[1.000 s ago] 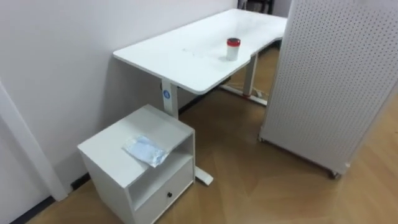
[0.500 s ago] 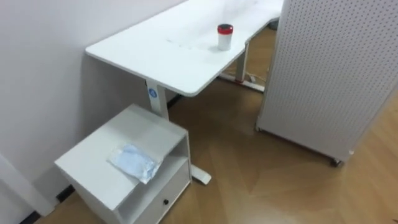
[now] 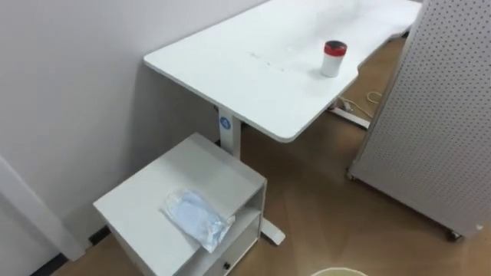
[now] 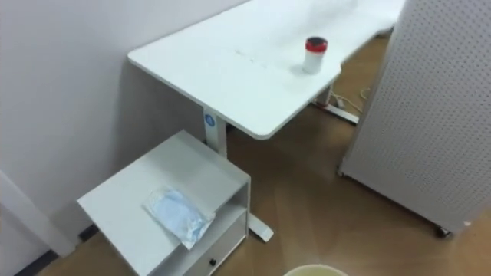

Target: Pick garbage

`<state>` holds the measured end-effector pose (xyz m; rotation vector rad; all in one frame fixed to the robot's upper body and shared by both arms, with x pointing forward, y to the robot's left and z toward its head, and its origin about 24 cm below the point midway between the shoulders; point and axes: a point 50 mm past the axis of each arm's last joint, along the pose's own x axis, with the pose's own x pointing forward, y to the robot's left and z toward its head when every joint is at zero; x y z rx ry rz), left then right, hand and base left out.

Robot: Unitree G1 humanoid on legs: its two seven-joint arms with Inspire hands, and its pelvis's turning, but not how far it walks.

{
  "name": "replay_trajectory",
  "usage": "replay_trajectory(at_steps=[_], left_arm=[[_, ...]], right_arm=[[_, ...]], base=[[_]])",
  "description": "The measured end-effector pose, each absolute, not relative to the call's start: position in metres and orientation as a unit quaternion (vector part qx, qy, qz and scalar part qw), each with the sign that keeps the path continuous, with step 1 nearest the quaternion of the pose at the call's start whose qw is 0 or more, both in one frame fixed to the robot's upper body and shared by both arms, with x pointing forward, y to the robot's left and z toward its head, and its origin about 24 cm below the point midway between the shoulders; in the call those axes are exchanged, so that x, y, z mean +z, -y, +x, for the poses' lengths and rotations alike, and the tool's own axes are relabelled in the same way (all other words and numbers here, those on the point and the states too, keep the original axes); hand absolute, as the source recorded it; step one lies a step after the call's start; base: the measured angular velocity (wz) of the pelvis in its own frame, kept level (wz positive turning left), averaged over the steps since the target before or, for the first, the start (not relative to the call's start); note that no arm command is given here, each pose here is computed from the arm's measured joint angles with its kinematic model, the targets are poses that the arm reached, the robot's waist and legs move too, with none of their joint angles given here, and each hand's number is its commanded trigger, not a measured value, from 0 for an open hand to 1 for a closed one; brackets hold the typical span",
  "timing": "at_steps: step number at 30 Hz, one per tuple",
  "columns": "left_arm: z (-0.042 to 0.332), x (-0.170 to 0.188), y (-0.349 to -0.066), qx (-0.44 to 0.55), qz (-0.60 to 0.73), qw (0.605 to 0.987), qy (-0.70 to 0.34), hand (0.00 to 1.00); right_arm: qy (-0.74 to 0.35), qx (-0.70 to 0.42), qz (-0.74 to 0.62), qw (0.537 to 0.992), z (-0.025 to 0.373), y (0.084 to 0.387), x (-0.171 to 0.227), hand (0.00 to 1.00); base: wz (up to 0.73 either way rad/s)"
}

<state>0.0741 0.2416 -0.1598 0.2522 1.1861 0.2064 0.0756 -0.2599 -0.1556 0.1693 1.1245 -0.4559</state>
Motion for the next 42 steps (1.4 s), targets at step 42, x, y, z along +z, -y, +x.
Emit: replay_trajectory(at_steps=[42], left_arm=[[0.271, -0.050, -0.204, 0.133, 0.293, 0.937, -0.136, 0.00]], right_arm=[[-0.511, -0.115, 0.006, 0.852, 0.131, 0.245, -0.149, 1.00]], base=[[0.04]])
